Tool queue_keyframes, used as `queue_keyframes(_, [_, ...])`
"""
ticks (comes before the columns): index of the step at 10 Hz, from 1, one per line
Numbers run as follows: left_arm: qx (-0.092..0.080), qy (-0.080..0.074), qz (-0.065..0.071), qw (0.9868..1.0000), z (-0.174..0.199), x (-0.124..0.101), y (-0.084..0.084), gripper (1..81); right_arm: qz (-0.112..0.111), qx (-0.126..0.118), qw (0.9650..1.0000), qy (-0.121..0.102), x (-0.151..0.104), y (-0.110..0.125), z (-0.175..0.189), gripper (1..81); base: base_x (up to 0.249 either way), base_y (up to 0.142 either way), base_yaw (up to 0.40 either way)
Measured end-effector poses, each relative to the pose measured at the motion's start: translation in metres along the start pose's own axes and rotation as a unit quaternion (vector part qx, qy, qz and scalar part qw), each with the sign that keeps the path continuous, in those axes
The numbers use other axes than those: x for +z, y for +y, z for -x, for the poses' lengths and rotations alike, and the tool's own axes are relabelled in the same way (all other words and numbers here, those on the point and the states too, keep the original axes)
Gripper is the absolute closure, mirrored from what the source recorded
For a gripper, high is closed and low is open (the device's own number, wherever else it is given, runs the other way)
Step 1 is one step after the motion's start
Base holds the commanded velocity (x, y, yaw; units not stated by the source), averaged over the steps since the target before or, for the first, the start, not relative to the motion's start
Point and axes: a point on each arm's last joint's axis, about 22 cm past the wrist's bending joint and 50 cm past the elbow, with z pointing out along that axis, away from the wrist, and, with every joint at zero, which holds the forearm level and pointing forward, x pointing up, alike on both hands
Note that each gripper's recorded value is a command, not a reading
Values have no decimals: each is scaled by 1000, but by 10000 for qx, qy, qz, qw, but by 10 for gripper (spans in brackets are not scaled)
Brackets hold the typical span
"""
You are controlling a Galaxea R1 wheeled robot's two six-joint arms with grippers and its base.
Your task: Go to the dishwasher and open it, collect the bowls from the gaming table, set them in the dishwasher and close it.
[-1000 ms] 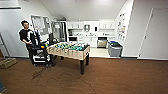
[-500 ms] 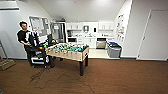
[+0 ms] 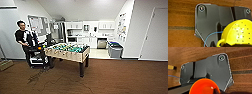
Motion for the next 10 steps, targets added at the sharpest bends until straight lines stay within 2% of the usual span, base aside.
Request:
queue_keyframes(3, [7,39,-22,10000,-5,-1,-2,811,-13,7,10000,-21,1,-2,2,811,168,-75,0])
queue_keyframes(4, [9,32,29,10000,-5,1,5,811,25,1,10000,3,-1,4,0,811,168,-75,0])
queue_keyframes(6, [5,5,8,10000,0,0,1,811,3,9,10000,-48,0,0,7,811,168,-75,0])
queue_keyframes(10, [5,20,11,10000,-3,0,2,811,-3,4,10000,-18,0,0,3,811,171,-80,0])
